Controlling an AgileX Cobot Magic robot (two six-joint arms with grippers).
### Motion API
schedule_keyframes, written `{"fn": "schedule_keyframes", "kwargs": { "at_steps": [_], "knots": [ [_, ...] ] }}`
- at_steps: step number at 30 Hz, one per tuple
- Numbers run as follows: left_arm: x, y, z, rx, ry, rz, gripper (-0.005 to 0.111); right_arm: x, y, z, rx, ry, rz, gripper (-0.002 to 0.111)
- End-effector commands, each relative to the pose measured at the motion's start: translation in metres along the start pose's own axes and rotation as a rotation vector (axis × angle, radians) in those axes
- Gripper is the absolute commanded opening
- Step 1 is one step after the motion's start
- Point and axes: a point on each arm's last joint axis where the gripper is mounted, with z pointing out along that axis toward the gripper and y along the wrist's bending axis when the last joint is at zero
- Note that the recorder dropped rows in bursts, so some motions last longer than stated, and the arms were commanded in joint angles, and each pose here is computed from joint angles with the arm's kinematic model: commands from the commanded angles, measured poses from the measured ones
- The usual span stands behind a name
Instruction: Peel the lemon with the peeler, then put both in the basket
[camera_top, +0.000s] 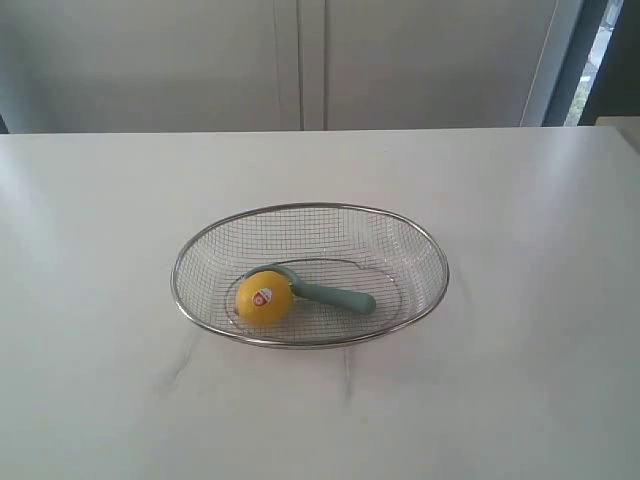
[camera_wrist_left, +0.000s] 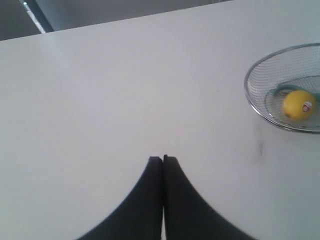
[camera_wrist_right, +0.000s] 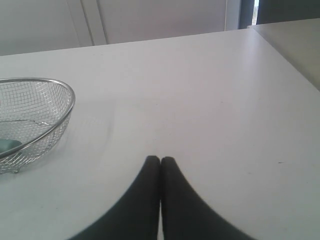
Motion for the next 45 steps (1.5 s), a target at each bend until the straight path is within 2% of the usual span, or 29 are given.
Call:
{"fn": "schedule_keyframes", "kwargs": {
  "at_steps": [1, 5, 10, 13, 17, 24, 30, 35, 36, 42, 45],
  "knots": [
    [0.01, -0.001, -0.013, -0.052, -0.042, -0.04, 0.0, 0.001, -0.001, 0.0, 0.012, -0.005, -0.015, 0.0],
    [0.019, -0.002, -0.027, -0.083, -0.1, -0.056, 0.0, 0.001, -0.001, 0.0, 0.012, -0.005, -0.015, 0.0],
    [0.022, -0.005, -0.038, -0.115, -0.266, -0.068, 0.0, 0.001, -0.001, 0.0, 0.012, -0.005, -0.015, 0.0],
    [0.019, -0.007, -0.029, -0.109, -0.411, -0.072, 0.0, 0.001, -0.001, 0.0, 0.012, -0.005, -0.015, 0.0],
    [0.022, -0.009, 0.008, -0.08, -0.498, -0.089, 0.0, 0.001, -0.001, 0.0, 0.012, -0.005, -0.015, 0.0],
    [0.063, -0.015, 0.094, -0.007, -0.471, -0.205, 0.0, 0.001, -0.001, 0.0, 0.012, -0.005, -0.015, 0.0],
    [0.129, -0.021, 0.148, 0.007, -0.444, -0.321, 0.0, 0.001, -0.001, 0.0, 0.012, -0.005, -0.015, 0.0],
    [0.166, -0.024, 0.162, 0.02, -0.524, -0.398, 0.0, 0.001, -0.001, 0.0, 0.012, -0.005, -0.015, 0.0],
    [0.17, -0.025, 0.164, 0.026, -0.478, -0.397, 0.0, 0.001, -0.001, 0.0, 0.012, -0.005, -0.015, 0.0],
    [0.171, -0.026, 0.164, 0.028, -0.465, -0.396, 0.0, 0.001, -0.001, 0.0, 0.012, -0.004, -0.014, 0.0],
    [0.181, -0.029, 0.169, 0.029, -0.338, -0.354, 0.0, 0.001, -0.001, 0.0, 0.012, -0.004, -0.014, 0.0]
  ]
}}
